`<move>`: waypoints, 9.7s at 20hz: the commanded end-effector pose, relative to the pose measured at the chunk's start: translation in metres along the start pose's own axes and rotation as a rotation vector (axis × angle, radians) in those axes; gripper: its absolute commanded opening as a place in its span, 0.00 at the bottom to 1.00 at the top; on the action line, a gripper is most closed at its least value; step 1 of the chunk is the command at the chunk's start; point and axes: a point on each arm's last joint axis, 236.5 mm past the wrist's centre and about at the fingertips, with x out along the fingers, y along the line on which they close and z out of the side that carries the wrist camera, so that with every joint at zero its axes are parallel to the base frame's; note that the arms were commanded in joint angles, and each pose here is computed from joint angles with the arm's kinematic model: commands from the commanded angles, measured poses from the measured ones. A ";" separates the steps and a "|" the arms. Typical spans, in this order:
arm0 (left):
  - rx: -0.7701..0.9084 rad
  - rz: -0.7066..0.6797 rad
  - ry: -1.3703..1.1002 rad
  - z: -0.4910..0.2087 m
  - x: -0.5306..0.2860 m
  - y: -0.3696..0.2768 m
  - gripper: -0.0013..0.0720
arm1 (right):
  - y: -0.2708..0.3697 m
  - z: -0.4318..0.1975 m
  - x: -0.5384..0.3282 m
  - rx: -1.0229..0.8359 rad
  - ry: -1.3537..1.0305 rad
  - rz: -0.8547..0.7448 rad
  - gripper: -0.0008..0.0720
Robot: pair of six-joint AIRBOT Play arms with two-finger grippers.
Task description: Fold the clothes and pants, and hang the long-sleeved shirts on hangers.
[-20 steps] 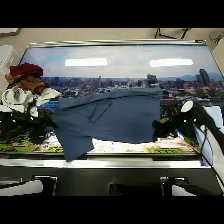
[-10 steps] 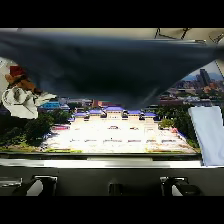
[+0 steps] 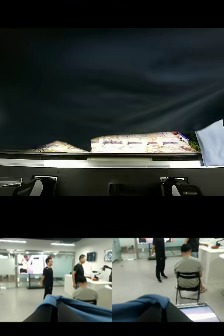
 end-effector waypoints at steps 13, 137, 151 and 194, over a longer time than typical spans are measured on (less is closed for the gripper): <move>-0.796 0.115 1.249 -0.634 0.059 0.074 0.05 | 0.043 -0.591 0.183 0.316 1.372 0.030 0.05; -0.630 -0.189 1.541 -0.595 0.071 0.004 0.40 | 0.017 -0.630 0.133 0.852 1.728 0.335 0.06; -1.053 -0.244 1.617 -0.732 0.037 -0.286 0.05 | 0.133 -0.378 0.071 0.564 1.466 0.573 0.06; -0.309 0.241 0.904 -0.370 0.078 0.123 0.05 | 0.119 -0.594 0.108 0.410 1.751 0.215 0.96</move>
